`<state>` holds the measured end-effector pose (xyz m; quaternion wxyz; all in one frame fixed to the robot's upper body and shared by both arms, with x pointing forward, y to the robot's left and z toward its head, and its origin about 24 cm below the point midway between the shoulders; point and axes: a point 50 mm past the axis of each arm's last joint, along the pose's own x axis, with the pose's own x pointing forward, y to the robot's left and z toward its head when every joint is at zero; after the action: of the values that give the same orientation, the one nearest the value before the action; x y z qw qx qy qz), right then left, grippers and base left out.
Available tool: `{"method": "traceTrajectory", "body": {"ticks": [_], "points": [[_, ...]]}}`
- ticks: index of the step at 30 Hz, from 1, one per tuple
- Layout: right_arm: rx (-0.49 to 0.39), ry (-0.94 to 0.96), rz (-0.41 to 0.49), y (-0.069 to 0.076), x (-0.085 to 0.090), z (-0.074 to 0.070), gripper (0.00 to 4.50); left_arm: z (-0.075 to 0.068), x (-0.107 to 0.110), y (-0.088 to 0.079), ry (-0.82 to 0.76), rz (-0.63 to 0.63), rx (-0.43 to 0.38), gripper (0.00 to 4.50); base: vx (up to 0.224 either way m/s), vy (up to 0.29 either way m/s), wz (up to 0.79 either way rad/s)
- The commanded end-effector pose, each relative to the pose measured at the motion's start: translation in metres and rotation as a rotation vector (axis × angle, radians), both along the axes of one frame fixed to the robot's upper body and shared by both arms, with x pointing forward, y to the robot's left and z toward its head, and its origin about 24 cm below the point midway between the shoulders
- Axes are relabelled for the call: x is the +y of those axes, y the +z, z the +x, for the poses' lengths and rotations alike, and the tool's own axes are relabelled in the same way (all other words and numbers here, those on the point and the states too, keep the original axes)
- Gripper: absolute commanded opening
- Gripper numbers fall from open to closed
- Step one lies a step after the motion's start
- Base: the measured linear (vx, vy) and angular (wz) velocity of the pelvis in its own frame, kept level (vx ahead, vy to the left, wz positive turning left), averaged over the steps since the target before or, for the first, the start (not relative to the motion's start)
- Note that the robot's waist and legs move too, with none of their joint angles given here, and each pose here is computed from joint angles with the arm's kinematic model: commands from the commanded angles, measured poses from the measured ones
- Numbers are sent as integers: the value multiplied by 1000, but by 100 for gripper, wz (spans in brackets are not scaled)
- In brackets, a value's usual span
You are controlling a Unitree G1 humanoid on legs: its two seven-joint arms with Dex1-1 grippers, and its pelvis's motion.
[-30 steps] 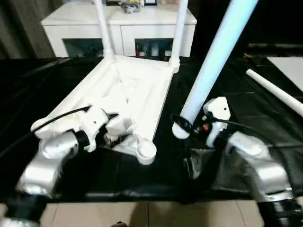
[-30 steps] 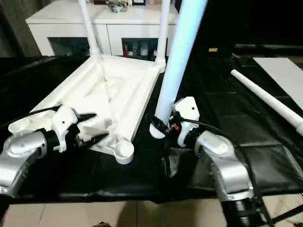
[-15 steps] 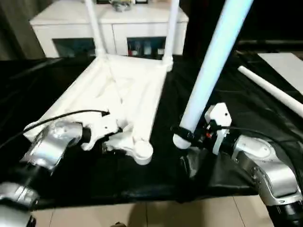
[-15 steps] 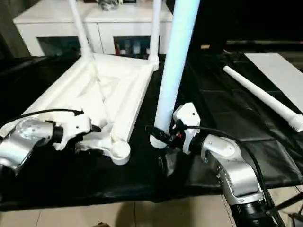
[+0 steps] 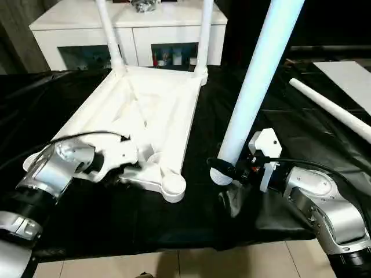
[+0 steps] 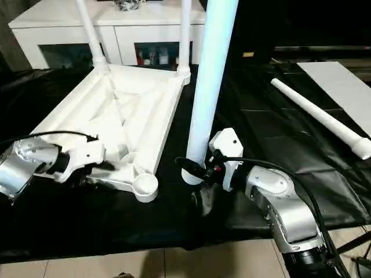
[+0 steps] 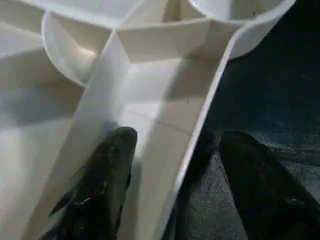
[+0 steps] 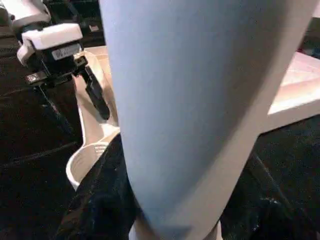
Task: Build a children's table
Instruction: Insert table leg to table base
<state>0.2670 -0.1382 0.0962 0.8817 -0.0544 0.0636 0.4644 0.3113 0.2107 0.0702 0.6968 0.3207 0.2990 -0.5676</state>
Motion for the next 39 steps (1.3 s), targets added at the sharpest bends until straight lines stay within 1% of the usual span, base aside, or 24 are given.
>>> {"method": "traceTrajectory", "body": {"ticks": [1,6,8,11,12,14,18,20,23,25,27,29,31,33,36,39], "points": [[6,13,5,1,2,-2,187,1,-4,-3,-15,8,12,269,0,0,0],[2,-3,9,2,1,-1,187,0,-6,-7,-26,27,21,225,0,0,0],[1,-4,9,2,1,-1,187,-1,-6,-8,-27,23,30,197,0,0,0],[1,-6,6,2,0,-2,187,-1,-7,-8,-27,23,47,186,0,0,0],[2,-9,6,1,0,-1,187,-1,-8,-8,-19,13,53,172,0,0,0],[1,-11,5,1,-1,-1,187,-2,-9,-8,-12,1,71,159,0,0,0],[-2,-26,10,2,-2,1,187,-8,-8,-11,10,35,122,130,0,0,0],[-6,-38,12,2,-2,1,187,-11,-11,-13,15,16,137,124,0,0,0],[-9,-59,6,1,-3,2,187,-12,-23,-22,98,-39,114,96,0,0,0],[-10,-69,7,0,-4,2,187,-12,-28,-27,167,-65,101,90,0,0,0],[-12,-98,14,1,-5,4,187,-11,-35,-32,294,-106,90,69,0,0,0],[-13,-117,16,1,-7,6,187,-11,-39,-33,358,-126,90,67,0,0,0],[-16,-142,10,0,-9,8,187,-13,-44,-36,381,-140,82,58,0,0,0],[-29,-195,3,1,-12,12,187,-17,-54,-38,395,-170,49,42,0,0,0],[-13,-249,33,1,-17,15,187,-24,-67,-37,365,-220,38,33,0,0,0],[19,-326,60,1,-25,21,187,-32,-77,-35,350,-229,27,12,0,0,0]]}}
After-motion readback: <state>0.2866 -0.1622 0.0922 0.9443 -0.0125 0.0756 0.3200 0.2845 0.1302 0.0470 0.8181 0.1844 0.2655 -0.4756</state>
